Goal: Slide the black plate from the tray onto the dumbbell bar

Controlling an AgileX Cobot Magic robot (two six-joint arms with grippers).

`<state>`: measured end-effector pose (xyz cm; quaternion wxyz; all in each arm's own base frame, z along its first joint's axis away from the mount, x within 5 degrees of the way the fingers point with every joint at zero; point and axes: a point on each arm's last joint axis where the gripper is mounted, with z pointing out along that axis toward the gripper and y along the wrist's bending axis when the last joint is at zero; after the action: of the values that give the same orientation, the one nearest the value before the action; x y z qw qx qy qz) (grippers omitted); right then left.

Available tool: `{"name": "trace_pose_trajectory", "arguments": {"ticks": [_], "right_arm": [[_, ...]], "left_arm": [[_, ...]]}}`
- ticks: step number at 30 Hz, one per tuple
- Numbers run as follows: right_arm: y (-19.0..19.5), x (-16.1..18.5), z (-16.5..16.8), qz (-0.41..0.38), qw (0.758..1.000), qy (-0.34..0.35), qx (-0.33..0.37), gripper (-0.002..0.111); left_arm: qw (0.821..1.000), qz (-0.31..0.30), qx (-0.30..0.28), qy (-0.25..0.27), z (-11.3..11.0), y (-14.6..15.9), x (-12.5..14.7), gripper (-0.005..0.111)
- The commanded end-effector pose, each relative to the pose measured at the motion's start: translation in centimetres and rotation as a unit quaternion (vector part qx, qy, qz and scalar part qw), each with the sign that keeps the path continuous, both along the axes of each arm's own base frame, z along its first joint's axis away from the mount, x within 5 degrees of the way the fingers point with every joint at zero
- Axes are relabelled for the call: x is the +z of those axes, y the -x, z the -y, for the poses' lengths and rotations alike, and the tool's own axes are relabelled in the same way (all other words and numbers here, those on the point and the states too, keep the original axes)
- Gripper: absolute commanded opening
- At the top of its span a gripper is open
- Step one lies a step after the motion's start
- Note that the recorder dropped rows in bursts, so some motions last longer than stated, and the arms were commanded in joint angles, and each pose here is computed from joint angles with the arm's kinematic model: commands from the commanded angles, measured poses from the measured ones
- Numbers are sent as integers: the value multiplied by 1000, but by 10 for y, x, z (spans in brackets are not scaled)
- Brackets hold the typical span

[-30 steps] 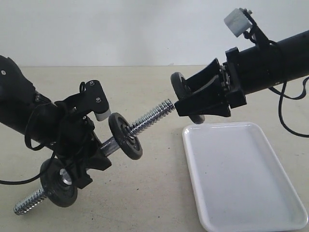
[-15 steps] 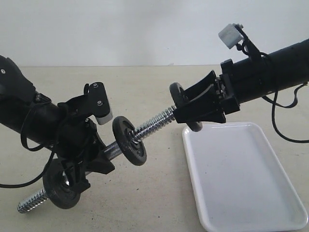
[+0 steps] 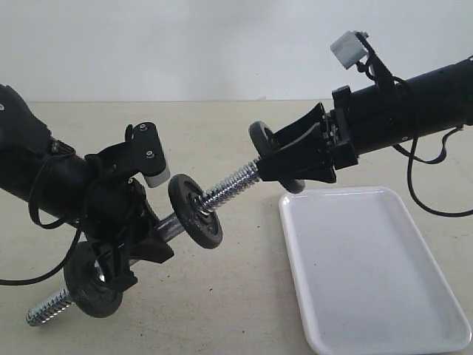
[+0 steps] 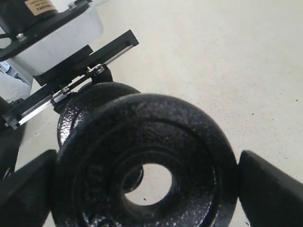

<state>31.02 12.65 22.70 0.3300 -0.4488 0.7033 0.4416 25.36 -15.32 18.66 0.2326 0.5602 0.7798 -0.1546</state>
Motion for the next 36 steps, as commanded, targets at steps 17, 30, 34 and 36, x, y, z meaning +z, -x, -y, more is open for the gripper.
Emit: {"name": "trace_pose_trajectory", "arguments": {"ticks": [17,30,34,36], "right_arm": [[1,12,-7,3,999,-52,1,0],[0,14,-7,7,998,-60,-3,0],[0,14,-7,7,998,-61,-4,0],[0,14,-7,7,998,-61,-4,0]], "left_arm": [[998,32,29,50,6,-4,25,4],[998,32,29,50,6,-4,25,4],[998,32,29,50,6,-4,25,4],[998,32,29,50,6,-4,25,4]]}}
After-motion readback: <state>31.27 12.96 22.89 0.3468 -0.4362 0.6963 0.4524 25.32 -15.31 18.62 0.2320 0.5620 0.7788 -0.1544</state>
